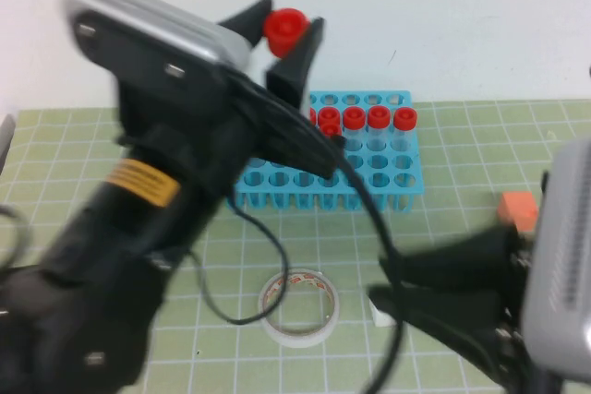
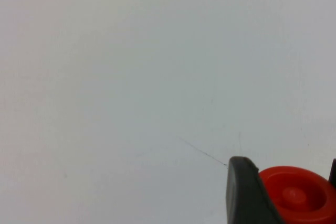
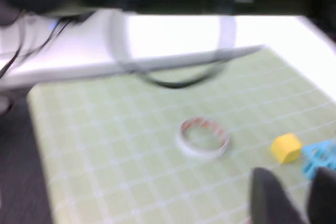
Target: Place the test tubes
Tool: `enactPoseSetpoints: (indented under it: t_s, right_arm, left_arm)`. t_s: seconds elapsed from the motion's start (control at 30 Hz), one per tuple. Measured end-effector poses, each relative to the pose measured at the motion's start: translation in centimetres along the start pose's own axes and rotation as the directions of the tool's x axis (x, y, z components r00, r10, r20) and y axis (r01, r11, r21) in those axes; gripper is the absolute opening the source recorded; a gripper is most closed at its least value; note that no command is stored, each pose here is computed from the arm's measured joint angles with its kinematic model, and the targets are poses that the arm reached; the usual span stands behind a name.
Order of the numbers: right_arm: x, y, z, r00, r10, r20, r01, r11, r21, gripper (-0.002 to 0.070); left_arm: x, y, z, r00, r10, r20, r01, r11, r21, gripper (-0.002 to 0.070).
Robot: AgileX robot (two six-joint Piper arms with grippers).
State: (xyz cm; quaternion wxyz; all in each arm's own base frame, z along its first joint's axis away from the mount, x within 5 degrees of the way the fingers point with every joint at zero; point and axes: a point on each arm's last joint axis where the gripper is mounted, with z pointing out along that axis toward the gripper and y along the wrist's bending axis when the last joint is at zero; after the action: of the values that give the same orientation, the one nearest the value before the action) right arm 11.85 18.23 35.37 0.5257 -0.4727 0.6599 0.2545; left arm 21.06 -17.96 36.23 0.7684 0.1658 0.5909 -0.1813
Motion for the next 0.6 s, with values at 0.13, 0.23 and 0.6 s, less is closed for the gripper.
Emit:
enactPoseSetpoints:
  t_s: [0.13, 0.23, 0.6]
  right_arm:
    - [0.6, 0.7, -1.3, 0.995, -0.041, -0.087, 0.035, 0.997, -0.070, 0.0039]
    - [1.2, 0.8, -2.1, 0.986, -0.060, -0.153, 0.049, 0.996, -0.078, 0.0014]
    - [4.9, -0.9, -4.9, 0.894, 0.053, -0.444, 0.031, 0.983, 0.180, 0.0006]
  left_arm:
    - [2.7, -1.1, 1.7, 0.998, 0.053, 0.024, -0.054, 0.998, 0.032, 0.0269]
    - [4.7, -1.2, 2.7, 1.000, 0.014, 0.010, -0.015, 0.999, 0.047, 0.0269]
    - [9.3, 4.2, 6.5, 0.972, -0.223, -0.076, 0.235, 0.948, 0.217, 0.0269]
